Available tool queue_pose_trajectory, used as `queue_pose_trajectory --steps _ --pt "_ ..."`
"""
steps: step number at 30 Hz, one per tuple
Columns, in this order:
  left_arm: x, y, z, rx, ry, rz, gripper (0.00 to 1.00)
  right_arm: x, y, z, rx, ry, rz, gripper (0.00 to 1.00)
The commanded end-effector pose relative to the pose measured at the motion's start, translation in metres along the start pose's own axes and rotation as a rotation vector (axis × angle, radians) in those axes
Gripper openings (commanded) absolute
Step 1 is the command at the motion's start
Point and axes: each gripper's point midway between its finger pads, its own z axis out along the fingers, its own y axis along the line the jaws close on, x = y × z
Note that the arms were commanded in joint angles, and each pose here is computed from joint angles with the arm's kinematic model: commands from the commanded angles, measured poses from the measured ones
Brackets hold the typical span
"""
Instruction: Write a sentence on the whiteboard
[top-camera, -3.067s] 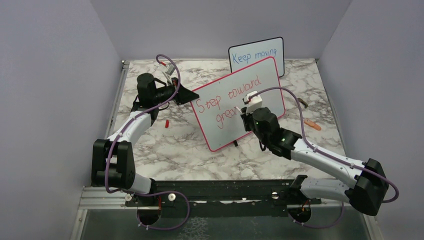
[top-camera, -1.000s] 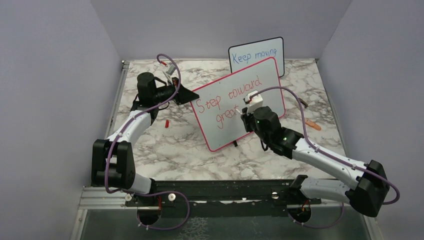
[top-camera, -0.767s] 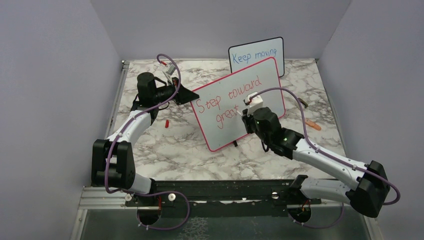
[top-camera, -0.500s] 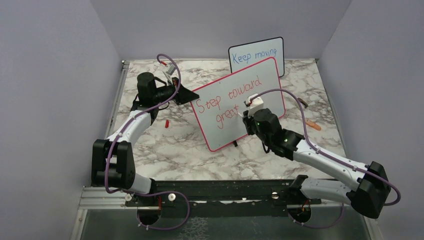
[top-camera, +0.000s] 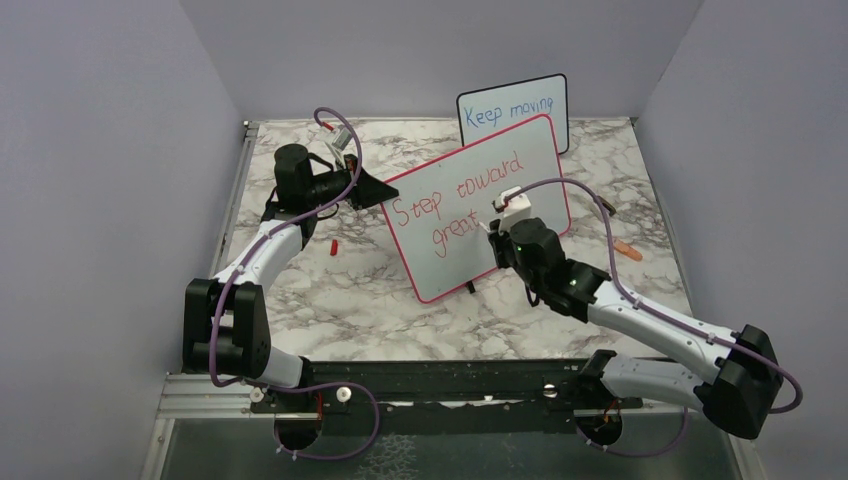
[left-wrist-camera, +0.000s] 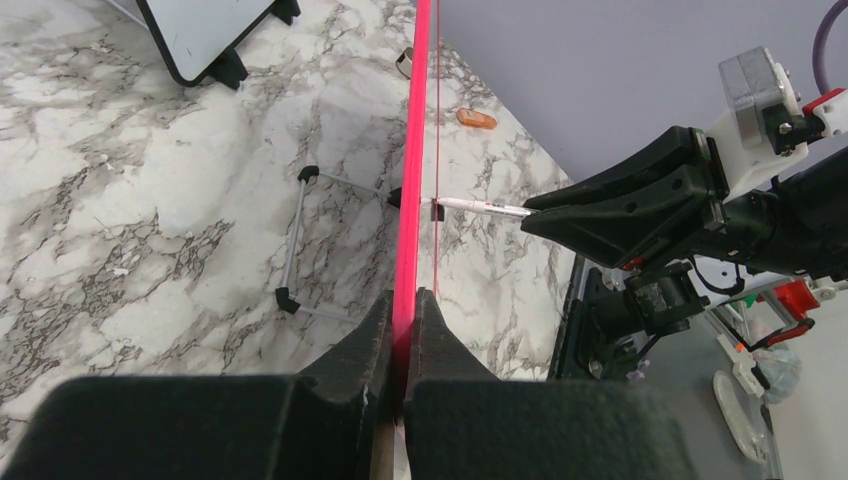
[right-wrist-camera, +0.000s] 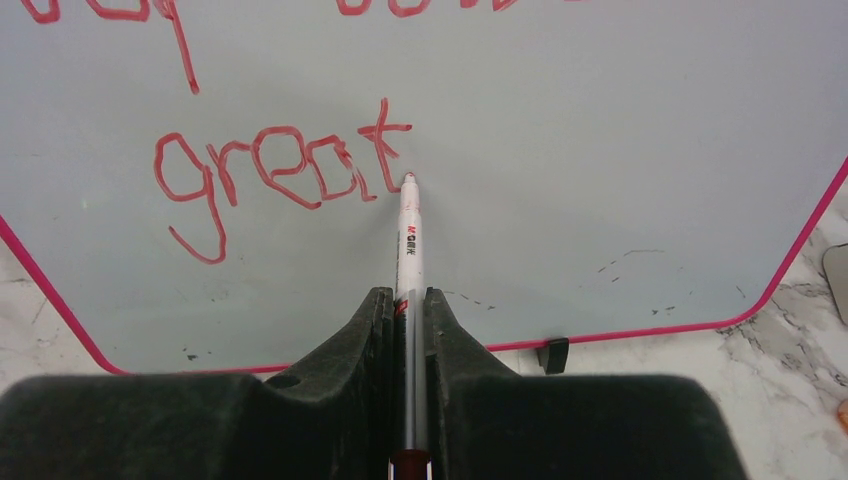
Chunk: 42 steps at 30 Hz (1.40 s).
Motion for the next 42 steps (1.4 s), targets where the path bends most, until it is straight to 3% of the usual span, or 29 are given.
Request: queue_pose_trajectory --steps 1,28,42 --pt "0.02 0.013 0.002 -0.033 0.053 -0.055 0.0 -0.022 -0.007 -0.005 0.022 -0.093 0.044 0.0" --pt "0.02 0.013 0.002 -0.035 0.054 -0.05 0.0 -0.047 -0.009 0.002 0.028 -0.143 0.043 0.0" --pt "0.02 0.013 0.003 -0.034 0.055 -0.051 0.0 -0.036 -0.01 0.008 0.036 -0.105 0.041 0.0"
